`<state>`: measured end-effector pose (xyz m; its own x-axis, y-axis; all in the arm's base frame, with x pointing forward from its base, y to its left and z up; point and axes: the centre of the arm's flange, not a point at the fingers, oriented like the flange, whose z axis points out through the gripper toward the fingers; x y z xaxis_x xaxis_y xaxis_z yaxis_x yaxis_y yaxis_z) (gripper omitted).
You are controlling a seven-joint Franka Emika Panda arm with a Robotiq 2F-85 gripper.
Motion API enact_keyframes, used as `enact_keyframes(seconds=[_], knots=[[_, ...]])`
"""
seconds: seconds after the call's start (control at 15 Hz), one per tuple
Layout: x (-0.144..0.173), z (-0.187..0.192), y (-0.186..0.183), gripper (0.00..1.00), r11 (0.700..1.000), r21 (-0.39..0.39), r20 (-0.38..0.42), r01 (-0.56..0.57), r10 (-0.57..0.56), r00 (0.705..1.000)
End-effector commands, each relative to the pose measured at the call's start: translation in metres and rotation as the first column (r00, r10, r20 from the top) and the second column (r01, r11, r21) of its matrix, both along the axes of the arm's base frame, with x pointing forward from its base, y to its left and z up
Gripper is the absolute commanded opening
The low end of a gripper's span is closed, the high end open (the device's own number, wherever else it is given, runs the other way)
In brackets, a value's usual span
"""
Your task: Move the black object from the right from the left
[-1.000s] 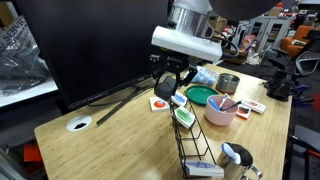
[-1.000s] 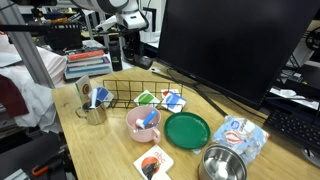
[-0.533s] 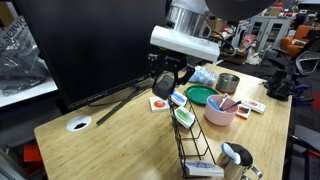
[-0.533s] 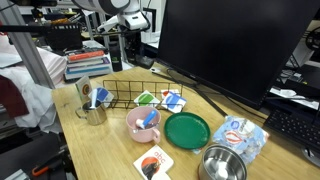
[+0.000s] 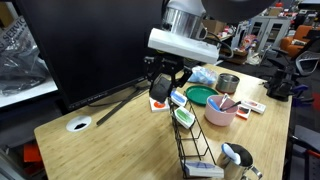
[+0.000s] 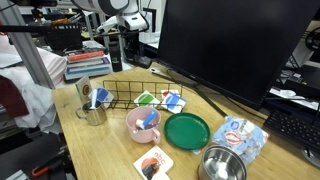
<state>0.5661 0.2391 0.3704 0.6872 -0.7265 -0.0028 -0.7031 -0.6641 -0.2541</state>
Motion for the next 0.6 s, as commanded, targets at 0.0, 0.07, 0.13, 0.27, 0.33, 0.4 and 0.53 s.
enact_keyframes(seconds=[0.0, 0.07, 0.13, 0.27, 0.33, 0.4, 0.53], knots=[[0.02, -0.009, 0.024, 0.32, 0.992, 0.002, -0.004, -0.13, 0.13, 0.992], [0.024, -0.014, 0.031, 0.32, 0.987, 0.001, -0.007, -0.162, 0.162, 0.987], [0.028, -0.023, 0.038, 0.32, 0.982, -0.001, -0.012, -0.188, 0.188, 0.982], [0.038, -0.041, 0.047, 0.32, 0.975, -0.01, -0.019, -0.221, 0.221, 0.975], [0.042, -0.051, 0.051, 0.32, 0.973, -0.012, -0.025, -0.232, 0.232, 0.972], [0.046, -0.06, 0.053, 0.32, 0.971, -0.015, -0.031, -0.24, 0.24, 0.97], [0.053, -0.077, 0.054, 0.32, 0.969, -0.025, -0.043, -0.245, 0.243, 0.969]])
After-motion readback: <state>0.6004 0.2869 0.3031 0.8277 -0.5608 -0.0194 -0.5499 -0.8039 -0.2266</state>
